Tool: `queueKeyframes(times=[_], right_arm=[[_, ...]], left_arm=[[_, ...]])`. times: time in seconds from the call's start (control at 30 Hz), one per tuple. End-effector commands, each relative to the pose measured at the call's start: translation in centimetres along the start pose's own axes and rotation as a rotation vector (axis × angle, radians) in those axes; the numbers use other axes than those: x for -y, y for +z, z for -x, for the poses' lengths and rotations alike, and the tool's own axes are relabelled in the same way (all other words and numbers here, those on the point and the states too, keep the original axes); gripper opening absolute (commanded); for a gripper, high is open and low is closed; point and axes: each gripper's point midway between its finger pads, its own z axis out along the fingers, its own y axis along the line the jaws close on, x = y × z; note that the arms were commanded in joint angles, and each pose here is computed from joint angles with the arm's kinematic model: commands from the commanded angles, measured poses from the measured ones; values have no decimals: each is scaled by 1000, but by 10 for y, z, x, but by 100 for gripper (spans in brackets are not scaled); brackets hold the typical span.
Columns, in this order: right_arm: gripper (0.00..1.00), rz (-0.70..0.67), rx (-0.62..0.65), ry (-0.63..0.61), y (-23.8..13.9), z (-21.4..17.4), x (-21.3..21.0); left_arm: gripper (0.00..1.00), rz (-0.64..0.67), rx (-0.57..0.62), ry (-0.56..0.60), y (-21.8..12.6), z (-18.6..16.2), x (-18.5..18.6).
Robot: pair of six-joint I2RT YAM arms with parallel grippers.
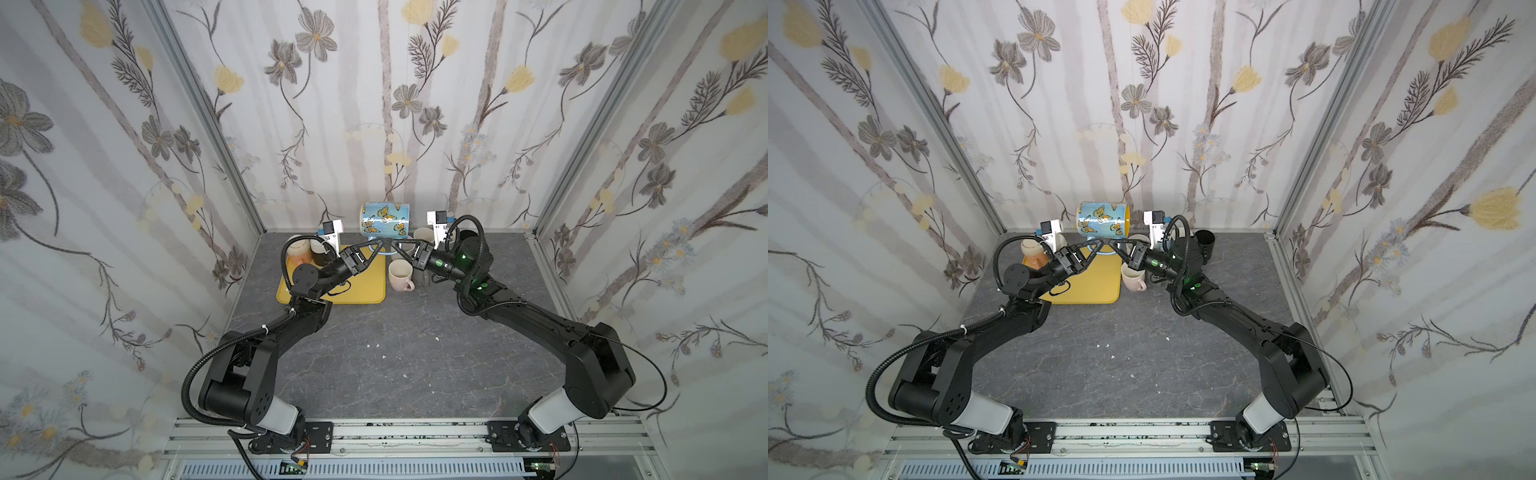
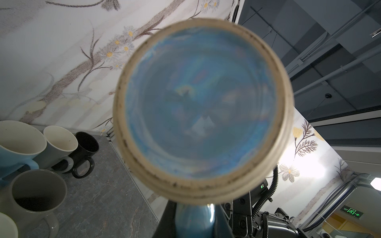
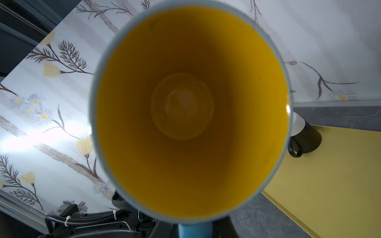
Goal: Turn the mug right side up
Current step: 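Grasp the blue mug's handle with the right gripper while the left holds it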
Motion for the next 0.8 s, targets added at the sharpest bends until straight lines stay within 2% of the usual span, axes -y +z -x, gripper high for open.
queueKeyframes(times=[0.0,0.1,0.27,0.47,0.77], right_arm=[[0,102,51,-78,0,16,-26],[0,126,63,-95,0,20,-32],[0,156,86,-109,-4,24,-43],[0,159,127,-157,-13,33,-49],[0,154,213,-164,-27,44,-50]], left_arm=[[0,-55,5,19,3,6,14],[3,-43,-14,14,5,5,11],[27,-13,-26,22,5,3,6],[49,-9,-58,22,5,-2,5],[56,3,-78,54,6,-3,4]])
